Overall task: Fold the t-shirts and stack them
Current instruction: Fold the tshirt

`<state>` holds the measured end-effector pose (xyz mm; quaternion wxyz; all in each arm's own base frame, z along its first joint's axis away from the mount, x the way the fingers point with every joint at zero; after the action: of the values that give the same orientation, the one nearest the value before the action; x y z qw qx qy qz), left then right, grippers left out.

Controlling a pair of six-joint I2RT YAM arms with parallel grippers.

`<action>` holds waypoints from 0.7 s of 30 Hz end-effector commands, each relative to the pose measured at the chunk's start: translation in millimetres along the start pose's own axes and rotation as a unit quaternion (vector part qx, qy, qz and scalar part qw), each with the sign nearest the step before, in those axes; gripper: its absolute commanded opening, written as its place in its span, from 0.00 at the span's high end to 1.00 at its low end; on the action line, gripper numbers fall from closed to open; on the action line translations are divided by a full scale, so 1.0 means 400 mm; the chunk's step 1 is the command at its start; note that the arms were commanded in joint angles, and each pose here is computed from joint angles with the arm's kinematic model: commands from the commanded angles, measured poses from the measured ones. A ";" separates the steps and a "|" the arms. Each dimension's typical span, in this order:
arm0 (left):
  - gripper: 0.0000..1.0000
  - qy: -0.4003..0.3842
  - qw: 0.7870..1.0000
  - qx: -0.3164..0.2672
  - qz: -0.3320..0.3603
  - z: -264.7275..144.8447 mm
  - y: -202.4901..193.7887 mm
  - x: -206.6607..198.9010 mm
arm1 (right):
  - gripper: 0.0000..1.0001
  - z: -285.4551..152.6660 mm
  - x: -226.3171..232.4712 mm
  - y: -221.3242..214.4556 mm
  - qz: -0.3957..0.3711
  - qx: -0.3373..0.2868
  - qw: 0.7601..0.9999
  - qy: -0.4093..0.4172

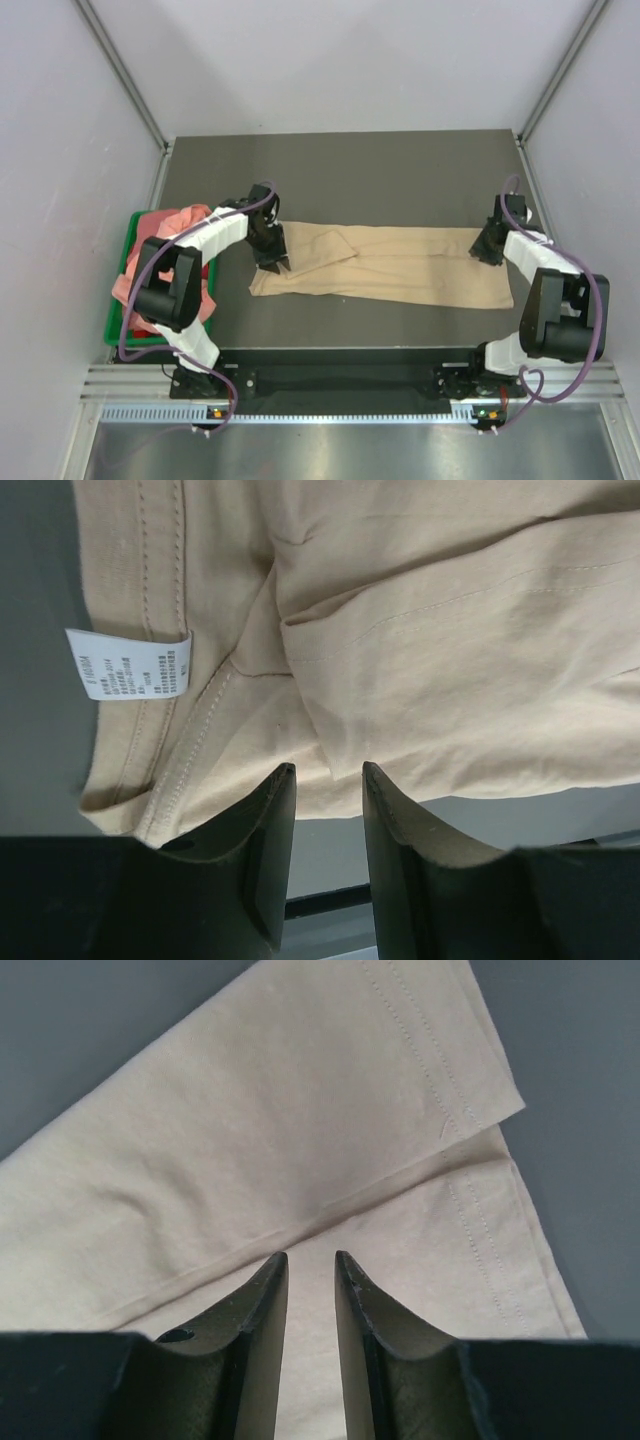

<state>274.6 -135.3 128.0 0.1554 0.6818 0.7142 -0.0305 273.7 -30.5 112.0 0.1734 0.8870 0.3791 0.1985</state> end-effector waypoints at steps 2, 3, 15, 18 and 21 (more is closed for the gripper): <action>0.62 -0.049 0.998 -0.038 -0.015 -0.001 0.006 -0.025 | 0.73 -0.013 -0.017 0.026 0.016 -0.030 0.999 0.001; 0.62 -0.057 0.997 -0.042 -0.019 0.003 0.008 -0.029 | 0.73 -0.013 -0.018 0.031 0.018 -0.035 0.999 -0.001; 0.65 -0.036 0.997 -0.055 -0.036 0.027 0.005 -0.016 | 0.72 -0.014 -0.022 0.040 0.022 -0.043 0.999 0.000; 0.68 -0.039 0.997 -0.051 -0.039 0.038 0.004 -0.015 | 0.72 -0.014 -0.020 0.042 0.023 -0.044 0.999 0.002; 0.77 -0.035 0.998 -0.044 -0.041 0.047 0.002 -0.013 | 0.72 -0.012 -0.023 0.041 0.023 -0.044 0.999 -0.003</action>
<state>276.1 -143.0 107.8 0.1912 0.6452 0.7386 -0.0402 273.5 -41.5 111.4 0.1837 0.8926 0.3608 0.1986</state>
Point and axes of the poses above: each gripper's point midway between its finger pads, its own z axis out along the fingers, its own x axis along the line the jaws close on, y = z × x, the point moved 8 cm from there along -z, back along the fingers, and after that the axes turned 9 degrees about z, right-handed, at the moved point
